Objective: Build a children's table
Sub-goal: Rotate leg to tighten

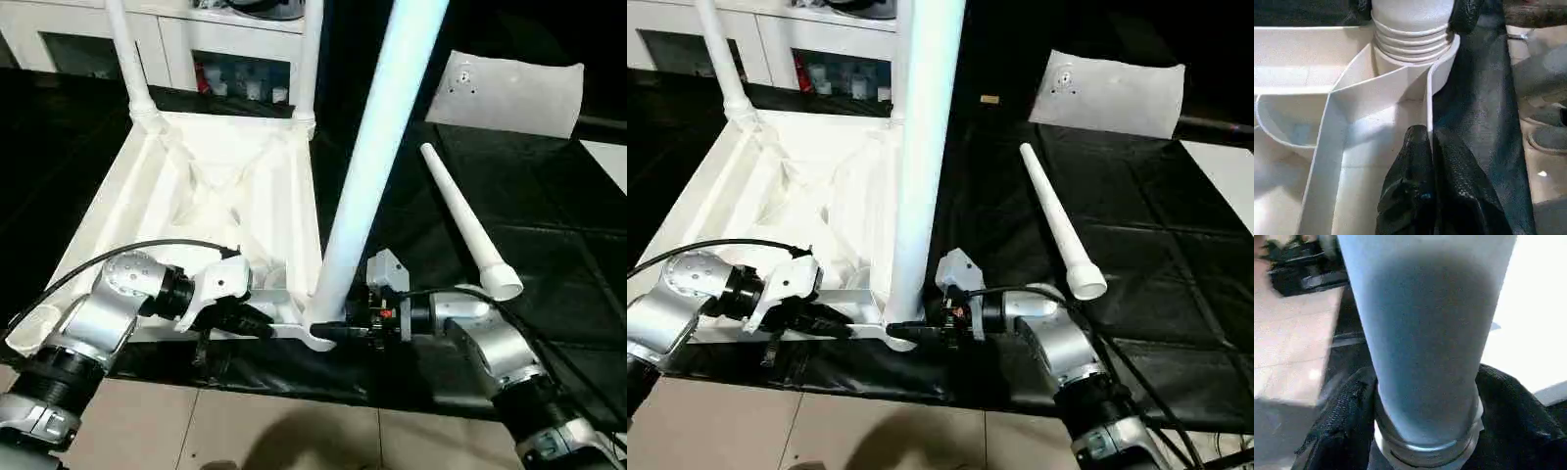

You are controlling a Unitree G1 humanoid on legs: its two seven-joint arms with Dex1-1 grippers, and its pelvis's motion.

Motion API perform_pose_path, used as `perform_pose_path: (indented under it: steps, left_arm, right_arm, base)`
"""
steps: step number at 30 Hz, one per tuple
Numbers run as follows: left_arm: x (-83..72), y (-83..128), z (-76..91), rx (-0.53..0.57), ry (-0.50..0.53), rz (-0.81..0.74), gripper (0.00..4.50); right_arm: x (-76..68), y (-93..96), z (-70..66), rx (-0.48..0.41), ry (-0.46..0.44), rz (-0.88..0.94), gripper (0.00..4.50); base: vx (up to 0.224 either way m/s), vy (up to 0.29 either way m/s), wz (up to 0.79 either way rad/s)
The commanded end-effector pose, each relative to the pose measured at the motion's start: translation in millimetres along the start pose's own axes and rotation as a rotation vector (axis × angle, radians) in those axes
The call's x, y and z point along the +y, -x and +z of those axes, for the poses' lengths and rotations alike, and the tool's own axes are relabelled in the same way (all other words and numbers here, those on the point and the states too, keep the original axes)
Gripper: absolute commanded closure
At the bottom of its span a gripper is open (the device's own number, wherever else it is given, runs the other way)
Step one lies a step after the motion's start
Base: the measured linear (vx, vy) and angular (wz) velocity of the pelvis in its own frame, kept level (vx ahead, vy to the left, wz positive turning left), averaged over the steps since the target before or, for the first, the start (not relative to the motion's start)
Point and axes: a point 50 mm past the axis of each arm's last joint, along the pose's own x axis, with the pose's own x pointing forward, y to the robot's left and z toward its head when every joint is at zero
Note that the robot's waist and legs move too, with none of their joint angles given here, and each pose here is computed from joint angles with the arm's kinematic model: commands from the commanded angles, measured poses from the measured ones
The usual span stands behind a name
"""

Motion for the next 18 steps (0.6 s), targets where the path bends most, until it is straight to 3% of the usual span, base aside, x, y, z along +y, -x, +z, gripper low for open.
perform_pose_path:
  steps: [1,6,10,15,17,18]
  left_arm:
    - [-2.4,-17.2,-1.3,-0.006,0.042,0.038,4.5]
    - [-1.4,-38.1,10.3,-0.086,0.118,0.162,4.5]
    - [-3.3,-73.7,35.9,-0.148,0.188,0.279,4.5]
    - [0.0,-89.2,50.1,-0.159,0.199,0.359,4.5]
    - [1.1,-90.9,53.0,-0.151,0.176,0.363,4.5]
    - [1.4,-90.3,52.8,-0.145,0.165,0.358,4.5]
  right_arm:
    - [0.4,-9.1,1.8,-0.034,-0.028,-0.07,1.83]
    - [5.5,-26.2,2.0,-0.109,-0.117,-0.218,1.83]
    - [9.0,-58.0,3.9,-0.133,-0.239,-0.462,1.83]
    - [12.1,-75.0,11.0,-0.144,-0.273,-0.541,1.83]
    - [11.2,-74.7,14.2,-0.175,-0.279,-0.552,1.28]
    - [9.8,-72.4,14.6,-0.184,-0.274,-0.555,1.28]
  base:
    - [0.0,0.0,0.0]
    - [0.0,0.0,0.0]
    - [0.0,0.0,0.0]
    - [0.0,0.0,0.0]
    - [0.0,0.0,0.0]
    - [0.0,0.0,0.0]
